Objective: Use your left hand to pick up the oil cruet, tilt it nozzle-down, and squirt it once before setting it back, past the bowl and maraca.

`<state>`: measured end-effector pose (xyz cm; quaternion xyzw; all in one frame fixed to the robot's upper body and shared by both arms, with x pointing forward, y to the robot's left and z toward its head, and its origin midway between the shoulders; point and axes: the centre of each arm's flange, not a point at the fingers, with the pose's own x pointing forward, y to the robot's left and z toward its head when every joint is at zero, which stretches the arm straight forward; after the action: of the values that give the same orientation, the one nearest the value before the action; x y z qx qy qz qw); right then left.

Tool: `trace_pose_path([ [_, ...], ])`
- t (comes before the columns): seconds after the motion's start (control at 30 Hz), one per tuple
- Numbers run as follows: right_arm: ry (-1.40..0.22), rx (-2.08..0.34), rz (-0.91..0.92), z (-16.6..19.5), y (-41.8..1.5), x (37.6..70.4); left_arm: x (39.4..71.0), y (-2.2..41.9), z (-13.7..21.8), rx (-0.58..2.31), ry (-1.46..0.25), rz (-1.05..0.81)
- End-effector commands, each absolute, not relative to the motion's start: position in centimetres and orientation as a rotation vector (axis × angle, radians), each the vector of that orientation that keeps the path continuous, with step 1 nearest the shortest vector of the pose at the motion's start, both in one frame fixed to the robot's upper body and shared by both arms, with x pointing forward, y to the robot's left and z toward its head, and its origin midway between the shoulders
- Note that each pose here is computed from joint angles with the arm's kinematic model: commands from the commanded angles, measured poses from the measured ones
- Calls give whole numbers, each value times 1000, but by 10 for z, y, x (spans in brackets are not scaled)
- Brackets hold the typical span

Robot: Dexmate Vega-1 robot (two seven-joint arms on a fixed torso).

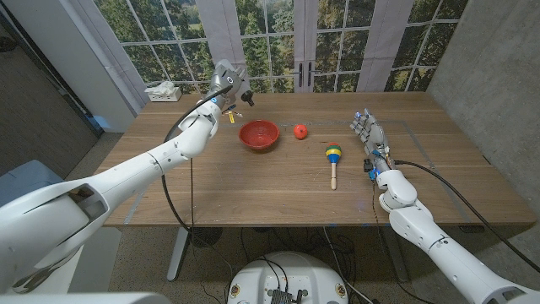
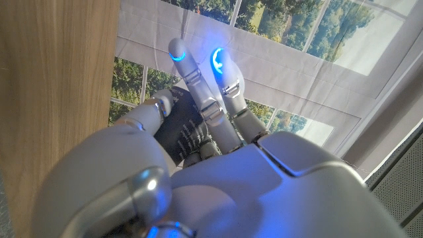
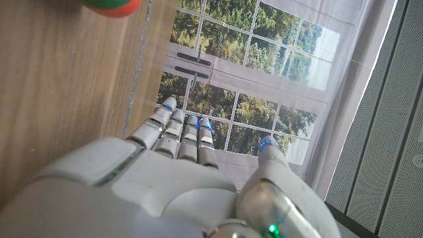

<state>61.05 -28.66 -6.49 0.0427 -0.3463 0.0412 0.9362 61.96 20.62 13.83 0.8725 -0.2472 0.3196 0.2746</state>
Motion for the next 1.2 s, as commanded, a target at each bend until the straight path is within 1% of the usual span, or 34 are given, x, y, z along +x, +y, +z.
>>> trace_pose_path([
  [0.03,-704,88,90,-64,-286,615,621,207,141,2374,-637,908],
  [0.7,-705,90,90,-63,-286,618,621,204,144,2380,-667,894],
  [1.2,-706,98,92,-65,-286,618,616,203,142,2395,-742,848],
])
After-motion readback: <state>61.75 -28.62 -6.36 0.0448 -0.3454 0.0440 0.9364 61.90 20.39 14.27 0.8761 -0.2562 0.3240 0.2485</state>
